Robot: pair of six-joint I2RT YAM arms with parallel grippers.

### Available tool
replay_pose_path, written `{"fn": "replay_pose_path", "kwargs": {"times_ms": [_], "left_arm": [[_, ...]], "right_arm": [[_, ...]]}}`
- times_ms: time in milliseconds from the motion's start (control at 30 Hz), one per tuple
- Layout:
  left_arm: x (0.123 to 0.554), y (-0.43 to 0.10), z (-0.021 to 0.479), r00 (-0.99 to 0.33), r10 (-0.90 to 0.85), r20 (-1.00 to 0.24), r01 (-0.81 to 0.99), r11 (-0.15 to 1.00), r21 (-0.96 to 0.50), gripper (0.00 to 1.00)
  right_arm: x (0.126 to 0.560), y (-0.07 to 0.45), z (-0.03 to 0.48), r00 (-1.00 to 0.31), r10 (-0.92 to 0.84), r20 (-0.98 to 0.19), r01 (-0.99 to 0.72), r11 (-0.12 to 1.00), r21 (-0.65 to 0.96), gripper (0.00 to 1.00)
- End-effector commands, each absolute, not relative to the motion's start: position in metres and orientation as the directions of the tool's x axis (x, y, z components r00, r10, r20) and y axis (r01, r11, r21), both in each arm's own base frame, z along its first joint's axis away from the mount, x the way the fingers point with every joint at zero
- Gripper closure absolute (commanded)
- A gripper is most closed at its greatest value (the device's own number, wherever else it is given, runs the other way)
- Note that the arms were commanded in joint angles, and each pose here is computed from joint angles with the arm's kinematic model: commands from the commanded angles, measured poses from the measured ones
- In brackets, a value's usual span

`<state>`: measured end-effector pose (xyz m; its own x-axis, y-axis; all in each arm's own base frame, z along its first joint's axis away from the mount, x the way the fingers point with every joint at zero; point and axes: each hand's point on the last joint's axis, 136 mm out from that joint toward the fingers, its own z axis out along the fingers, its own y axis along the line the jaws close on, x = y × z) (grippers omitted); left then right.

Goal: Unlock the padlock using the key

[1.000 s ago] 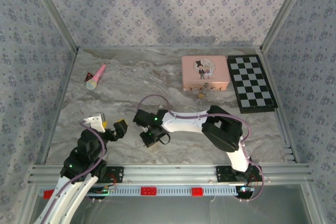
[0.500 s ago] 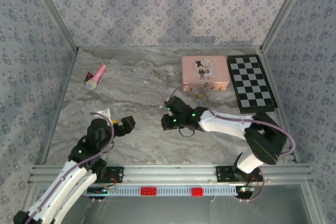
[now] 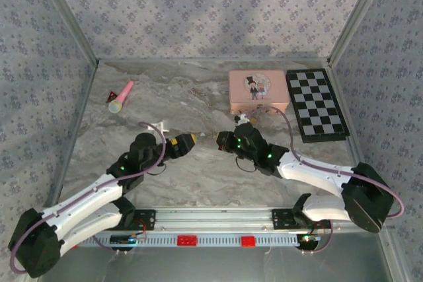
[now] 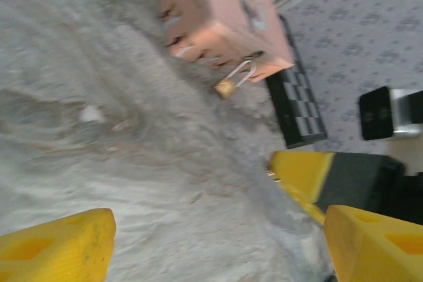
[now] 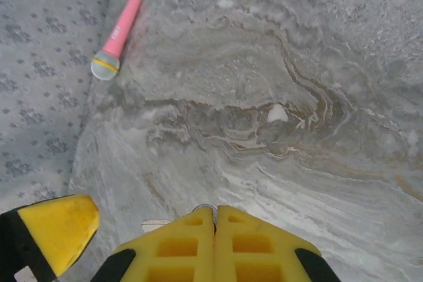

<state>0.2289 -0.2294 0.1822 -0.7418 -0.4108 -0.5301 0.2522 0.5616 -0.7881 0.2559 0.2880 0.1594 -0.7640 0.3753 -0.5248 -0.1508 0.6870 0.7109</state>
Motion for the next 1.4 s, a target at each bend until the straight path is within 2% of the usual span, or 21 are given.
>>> {"fn": "replay_pose_path", "kwargs": {"times_ms": [0, 233, 367, 533, 733, 867, 1067, 1200, 1267, 1367], "left_arm": [[0.233, -0.253, 0.225, -0.726, -0.445, -0.525, 0.322, 0.454, -0.831, 0.2], [0.24, -0.272, 0.225, -0.743, -0.467, -0.479, 0.285, 0.426, -0.858, 0.3], [0.246, -0.267, 0.22, -0.735, -0.518, -0.438, 0.225, 0.423, -0.878, 0.42], [0.246, -0.273, 0.218, -0.749, -0.509, -0.424, 0.212, 0.423, -0.881, 0.46], [0.244, -0.273, 0.208, -0.758, -0.514, -0.402, 0.178, 0.429, -0.886, 0.47], [0.242, -0.275, 0.21, -0.757, -0.518, -0.398, 0.205, 0.389, -0.898, 0.47], [0.238, -0.272, 0.204, -0.74, -0.459, -0.492, 0.289, 0.443, -0.849, 0.45], [0.242, -0.266, 0.207, -0.761, -0.485, -0.431, 0.269, 0.368, -0.89, 0.47], [0.241, -0.268, 0.213, -0.763, -0.476, -0.438, 0.29, 0.354, -0.889, 0.47], [0.233, -0.269, 0.215, -0.756, -0.413, -0.507, 0.338, 0.416, -0.844, 0.45]], "right_arm": [[0.259, 0.288, 0.182, -0.702, 0.467, -0.538, -0.161, 0.632, 0.758, 1.0], [0.252, 0.296, 0.191, -0.696, 0.467, -0.545, -0.207, 0.596, 0.776, 1.0], [0.249, 0.299, 0.197, -0.687, 0.46, -0.563, -0.239, 0.588, 0.773, 1.0], [0.248, 0.3, 0.198, -0.684, 0.462, -0.565, -0.244, 0.586, 0.773, 1.0], [0.248, 0.299, 0.202, -0.678, 0.465, -0.569, -0.251, 0.58, 0.775, 1.0], [0.247, 0.299, 0.209, -0.678, 0.473, -0.562, -0.261, 0.56, 0.786, 1.0], [0.247, 0.302, 0.226, -0.673, 0.459, -0.58, -0.295, 0.553, 0.779, 1.0], [0.244, 0.305, 0.235, -0.666, 0.448, -0.597, -0.331, 0.54, 0.774, 1.0], [0.245, 0.304, 0.235, -0.664, 0.445, -0.601, -0.328, 0.548, 0.769, 1.0], [0.249, 0.3, 0.233, -0.669, 0.443, -0.597, -0.316, 0.558, 0.768, 1.0]]}}
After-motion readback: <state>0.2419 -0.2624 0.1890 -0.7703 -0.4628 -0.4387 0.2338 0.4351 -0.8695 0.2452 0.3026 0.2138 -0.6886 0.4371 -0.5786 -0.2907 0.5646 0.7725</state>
